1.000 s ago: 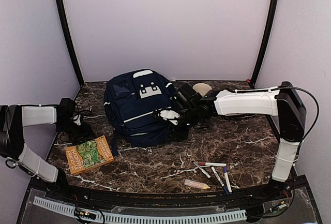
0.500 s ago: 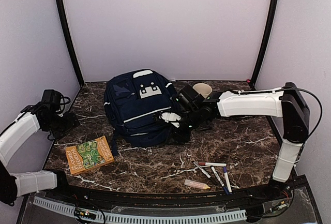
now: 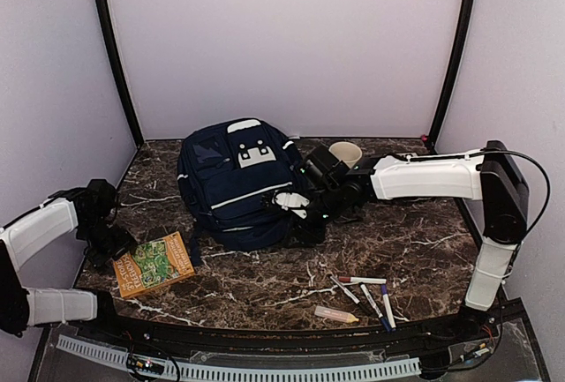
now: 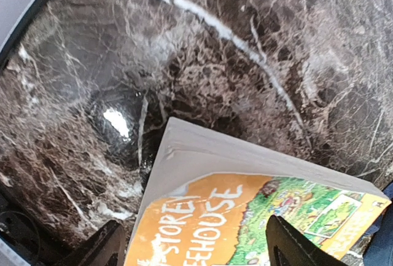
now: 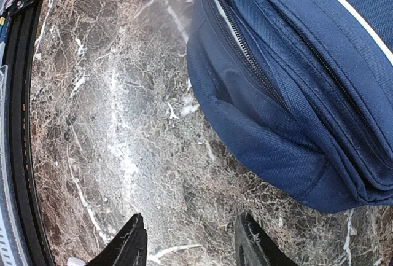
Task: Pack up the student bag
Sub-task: Move the book to the center of the board.
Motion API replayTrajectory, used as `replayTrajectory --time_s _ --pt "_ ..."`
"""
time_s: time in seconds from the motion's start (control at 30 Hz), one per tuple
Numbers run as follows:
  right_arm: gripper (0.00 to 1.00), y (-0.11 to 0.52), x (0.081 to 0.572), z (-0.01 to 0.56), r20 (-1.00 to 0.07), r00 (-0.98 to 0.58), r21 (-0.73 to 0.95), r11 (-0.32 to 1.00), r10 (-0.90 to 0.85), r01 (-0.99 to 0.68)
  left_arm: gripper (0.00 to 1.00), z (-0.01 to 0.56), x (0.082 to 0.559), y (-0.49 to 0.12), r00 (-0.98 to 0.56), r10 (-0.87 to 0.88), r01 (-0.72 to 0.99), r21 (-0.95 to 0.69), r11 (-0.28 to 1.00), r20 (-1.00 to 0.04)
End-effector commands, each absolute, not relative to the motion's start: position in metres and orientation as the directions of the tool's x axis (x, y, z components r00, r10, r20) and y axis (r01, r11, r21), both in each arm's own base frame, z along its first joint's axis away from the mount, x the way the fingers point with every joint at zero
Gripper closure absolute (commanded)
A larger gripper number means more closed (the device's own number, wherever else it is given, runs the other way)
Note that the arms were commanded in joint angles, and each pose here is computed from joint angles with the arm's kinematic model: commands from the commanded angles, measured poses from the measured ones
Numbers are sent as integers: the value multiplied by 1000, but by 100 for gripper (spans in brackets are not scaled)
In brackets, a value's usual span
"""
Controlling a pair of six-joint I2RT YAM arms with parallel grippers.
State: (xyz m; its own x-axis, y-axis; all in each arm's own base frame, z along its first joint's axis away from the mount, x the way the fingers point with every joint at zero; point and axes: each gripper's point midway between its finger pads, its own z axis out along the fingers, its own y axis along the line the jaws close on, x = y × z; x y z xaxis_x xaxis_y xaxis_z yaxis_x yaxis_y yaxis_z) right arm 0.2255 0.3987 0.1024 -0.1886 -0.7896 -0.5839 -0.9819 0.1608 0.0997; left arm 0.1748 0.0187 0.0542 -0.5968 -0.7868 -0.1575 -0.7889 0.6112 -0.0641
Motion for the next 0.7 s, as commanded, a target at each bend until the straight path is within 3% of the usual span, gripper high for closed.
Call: replayTrajectory --time_s 0.0,0.17,0.37,0.67 --pt "51 400 229 116 -611 -151 52 151 -777 -987 20 39 185 6 -604 -787 -773 -149 617 -127" --pt "51 400 226 113 -599 -154 67 142 -786 -988 20 19 194 -7 -630 -773 -757 -168 632 -69" --pt "50 395 229 115 -597 -139 34 148 -790 -988 23 20 236 -56 -774 -625 -579 -285 764 -101" --pt "50 415 227 118 -605 -156 108 114 -781 -988 23 3 267 -129 -934 -330 -309 -155 938 -136"
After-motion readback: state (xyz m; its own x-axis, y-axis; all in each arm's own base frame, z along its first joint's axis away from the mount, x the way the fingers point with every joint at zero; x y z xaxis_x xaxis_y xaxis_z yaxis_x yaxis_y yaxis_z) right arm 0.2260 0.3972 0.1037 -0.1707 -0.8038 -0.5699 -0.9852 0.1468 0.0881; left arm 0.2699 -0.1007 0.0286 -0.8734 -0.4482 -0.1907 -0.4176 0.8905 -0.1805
